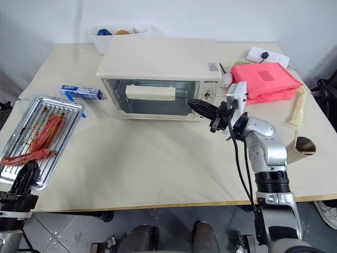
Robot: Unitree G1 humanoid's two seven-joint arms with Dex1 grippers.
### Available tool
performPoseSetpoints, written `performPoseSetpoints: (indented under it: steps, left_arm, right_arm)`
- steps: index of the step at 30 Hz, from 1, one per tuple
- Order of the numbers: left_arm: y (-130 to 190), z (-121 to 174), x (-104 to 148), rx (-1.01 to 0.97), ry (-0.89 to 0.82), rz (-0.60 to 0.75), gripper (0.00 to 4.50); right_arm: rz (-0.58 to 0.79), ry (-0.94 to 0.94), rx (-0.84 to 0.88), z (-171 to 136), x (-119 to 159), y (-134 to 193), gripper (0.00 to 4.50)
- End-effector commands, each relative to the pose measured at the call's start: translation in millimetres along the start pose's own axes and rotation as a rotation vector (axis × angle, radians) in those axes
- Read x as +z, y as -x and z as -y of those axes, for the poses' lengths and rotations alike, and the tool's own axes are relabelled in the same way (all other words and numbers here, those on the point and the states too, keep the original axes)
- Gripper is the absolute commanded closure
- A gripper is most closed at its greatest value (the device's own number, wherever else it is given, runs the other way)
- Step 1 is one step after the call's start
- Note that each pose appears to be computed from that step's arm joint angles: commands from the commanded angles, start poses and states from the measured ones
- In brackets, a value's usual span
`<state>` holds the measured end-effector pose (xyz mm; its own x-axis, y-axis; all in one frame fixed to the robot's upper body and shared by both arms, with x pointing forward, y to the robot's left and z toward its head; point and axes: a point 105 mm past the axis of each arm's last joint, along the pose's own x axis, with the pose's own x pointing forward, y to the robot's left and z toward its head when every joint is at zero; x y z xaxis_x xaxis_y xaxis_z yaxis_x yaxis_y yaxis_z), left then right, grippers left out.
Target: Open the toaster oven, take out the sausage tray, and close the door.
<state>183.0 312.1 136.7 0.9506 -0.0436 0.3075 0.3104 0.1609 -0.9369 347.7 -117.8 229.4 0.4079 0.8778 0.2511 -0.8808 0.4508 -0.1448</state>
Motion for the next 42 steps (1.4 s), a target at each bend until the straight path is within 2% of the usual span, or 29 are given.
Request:
performPoseSetpoints:
  steps: [1,2,5,10,14,17,22,25,31,34,42]
  left_arm:
    - [0,14,0,-0.027,-0.043,-0.001,4.50]
    - [0,15,-3,-0.027,-0.046,-0.014,4.50]
    - [-2,16,-12,-0.017,-0.056,-0.069,4.50]
    - [0,16,-44,0.012,-0.058,-0.233,4.50]
    - [-2,15,-62,0.024,-0.048,-0.334,4.50]
    - [-7,11,-79,0.048,-0.036,-0.441,4.50]
    - [-18,4,-108,0.073,-0.014,-0.609,4.50]
    - [-35,4,-129,0.031,0.018,-0.719,4.50]
    - [-63,-8,-151,0.057,0.042,-0.929,4.50]
    - [-73,-15,-168,0.082,0.002,-1.065,4.50]
    - [-94,-21,-202,0.047,-0.085,-1.267,4.50]
  right_arm:
    - [0.001,0.011,0.017,-5,9,9,4.47]
    - [-0.017,-0.014,0.032,-8,7,15,4.47]
    - [-0.085,0.009,0.092,-26,3,36,3.89]
    - [-0.182,0.085,0.137,-55,-1,67,2.27]
    - [-0.154,0.188,0.123,-69,7,83,0.82]
    - [-0.168,0.174,0.127,-77,7,97,0.02]
    - [-0.216,0.151,0.088,-87,7,109,0.02]
    - [-0.229,0.162,0.040,-94,6,114,0.02]
    - [-0.254,0.186,-0.033,-103,7,120,0.02]
    - [-0.267,0.189,-0.062,-107,7,123,0.02]
    - [-0.292,0.191,-0.107,-116,7,129,0.02]
